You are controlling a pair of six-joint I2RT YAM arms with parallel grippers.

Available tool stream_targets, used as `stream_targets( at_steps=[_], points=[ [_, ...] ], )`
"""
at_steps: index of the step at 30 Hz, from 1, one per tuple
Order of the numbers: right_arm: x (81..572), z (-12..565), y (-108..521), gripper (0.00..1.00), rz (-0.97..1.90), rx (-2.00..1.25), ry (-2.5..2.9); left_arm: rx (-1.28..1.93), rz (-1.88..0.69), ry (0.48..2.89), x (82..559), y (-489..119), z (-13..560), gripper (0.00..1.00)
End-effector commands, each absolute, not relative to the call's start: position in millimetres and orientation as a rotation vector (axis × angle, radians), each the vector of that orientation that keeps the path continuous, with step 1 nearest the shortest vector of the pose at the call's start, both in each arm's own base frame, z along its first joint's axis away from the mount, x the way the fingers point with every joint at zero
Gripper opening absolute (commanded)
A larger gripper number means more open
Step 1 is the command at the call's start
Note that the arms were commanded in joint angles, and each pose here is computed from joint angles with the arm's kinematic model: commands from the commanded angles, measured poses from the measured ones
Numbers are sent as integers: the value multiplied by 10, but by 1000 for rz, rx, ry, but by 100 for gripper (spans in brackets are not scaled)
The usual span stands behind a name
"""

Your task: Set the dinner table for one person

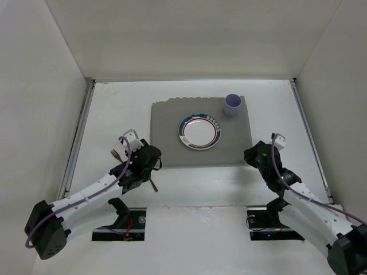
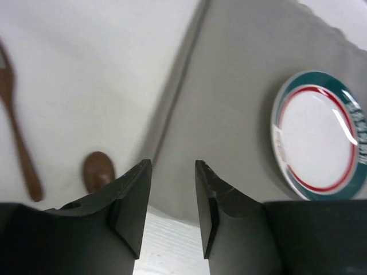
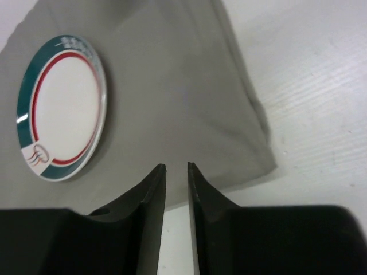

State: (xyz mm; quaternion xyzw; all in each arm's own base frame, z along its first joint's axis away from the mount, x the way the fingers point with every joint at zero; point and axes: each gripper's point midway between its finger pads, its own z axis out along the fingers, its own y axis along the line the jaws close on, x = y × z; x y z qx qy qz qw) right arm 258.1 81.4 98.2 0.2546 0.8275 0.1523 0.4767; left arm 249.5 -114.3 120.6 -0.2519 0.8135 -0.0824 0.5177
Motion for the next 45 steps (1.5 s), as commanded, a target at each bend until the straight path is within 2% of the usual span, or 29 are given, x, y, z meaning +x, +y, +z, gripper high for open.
stream_targets(
  at_steps=[1, 3, 6, 13, 18, 35, 38, 45],
  points=[
    [2827, 1528, 921, 21, 386, 551, 1854, -573, 42, 2020, 2387, -792, 1168, 32],
    [2892, 1610, 1042, 17, 398, 493, 1854, -559, 86, 2079, 2311, -766, 1064, 25],
    [3014, 1675, 1219, 19, 434, 438, 1849, -590, 149, 2176, 2167, -699, 854, 18],
    [3228, 1846, 1581, 29, 551, 359, 1839, -631, 139, 2304, 1910, -843, 554, 19],
    [3268, 1811, 1739, 30, 577, 312, 1848, -621, 143, 2333, 1847, -964, 429, 23],
    [3163, 1610, 1812, 33, 606, 291, 1868, -654, 220, 2394, 1755, -981, 103, 19],
    [3169, 1602, 1818, 33, 604, 286, 1870, -645, 242, 2388, 1755, -939, 101, 16],
    [3142, 1586, 1831, 33, 621, 284, 1871, -664, 196, 2351, 1745, -857, 216, 2]
  ],
)
